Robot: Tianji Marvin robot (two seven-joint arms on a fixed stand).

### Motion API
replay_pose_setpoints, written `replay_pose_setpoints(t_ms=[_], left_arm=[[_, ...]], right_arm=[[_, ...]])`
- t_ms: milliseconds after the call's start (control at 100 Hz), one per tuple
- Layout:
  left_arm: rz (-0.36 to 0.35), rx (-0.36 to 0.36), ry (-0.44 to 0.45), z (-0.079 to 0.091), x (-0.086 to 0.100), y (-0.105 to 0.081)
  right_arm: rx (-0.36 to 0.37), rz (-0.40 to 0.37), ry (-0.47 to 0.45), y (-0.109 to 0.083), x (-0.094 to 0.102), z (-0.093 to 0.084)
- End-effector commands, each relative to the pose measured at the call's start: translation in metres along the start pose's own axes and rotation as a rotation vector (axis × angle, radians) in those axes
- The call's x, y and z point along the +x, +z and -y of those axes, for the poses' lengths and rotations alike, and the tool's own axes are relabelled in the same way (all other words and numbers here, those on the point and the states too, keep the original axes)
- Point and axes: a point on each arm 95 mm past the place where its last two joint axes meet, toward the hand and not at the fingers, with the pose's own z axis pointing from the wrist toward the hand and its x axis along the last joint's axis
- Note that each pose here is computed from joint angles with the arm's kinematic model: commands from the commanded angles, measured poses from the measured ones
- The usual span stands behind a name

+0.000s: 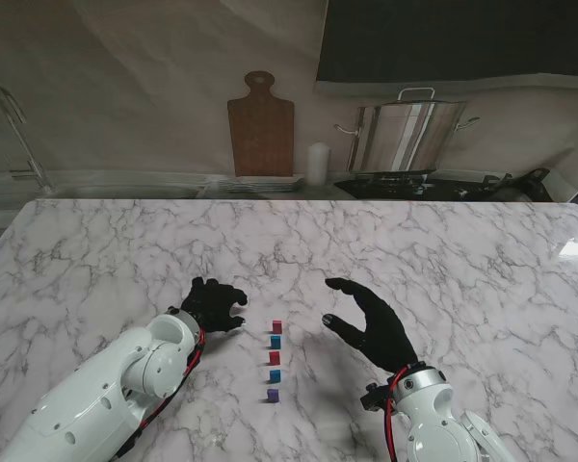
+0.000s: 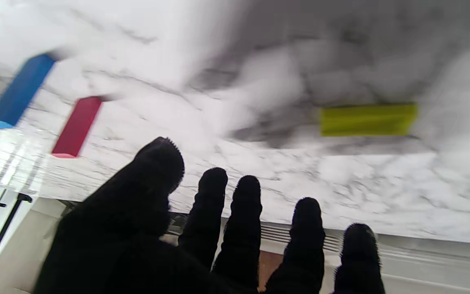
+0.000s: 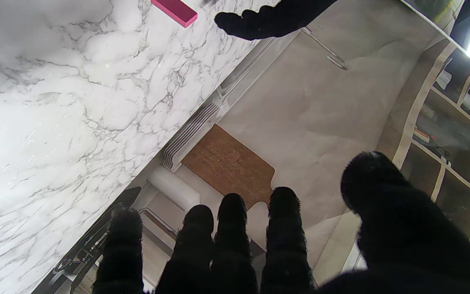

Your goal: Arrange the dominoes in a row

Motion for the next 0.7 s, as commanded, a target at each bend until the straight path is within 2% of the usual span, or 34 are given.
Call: replay_pose_setpoints(t_ms=[0,200,350,690], left_arm=[[0.030,-0.003,0.013,-0.001,-0.015,-0.004],[0.090,0.007,0.087,0.002,-0.045,-0.011],[0.124,-0.002,0.127,0.000,-0.060,-0.013],[0.119,-0.024,0.198,-0.011,-0.073,-0.007]], right_arm=[[0.005,0.004,0.001,-0.001,0.000,0.001],[0.005,0.006,0.002,-0.001,0.000,0.001],[0.004,0.007,0.002,-0.001,0.000,0.001],[0.005,0.009,0.001,-0.001,0.000,0.001]])
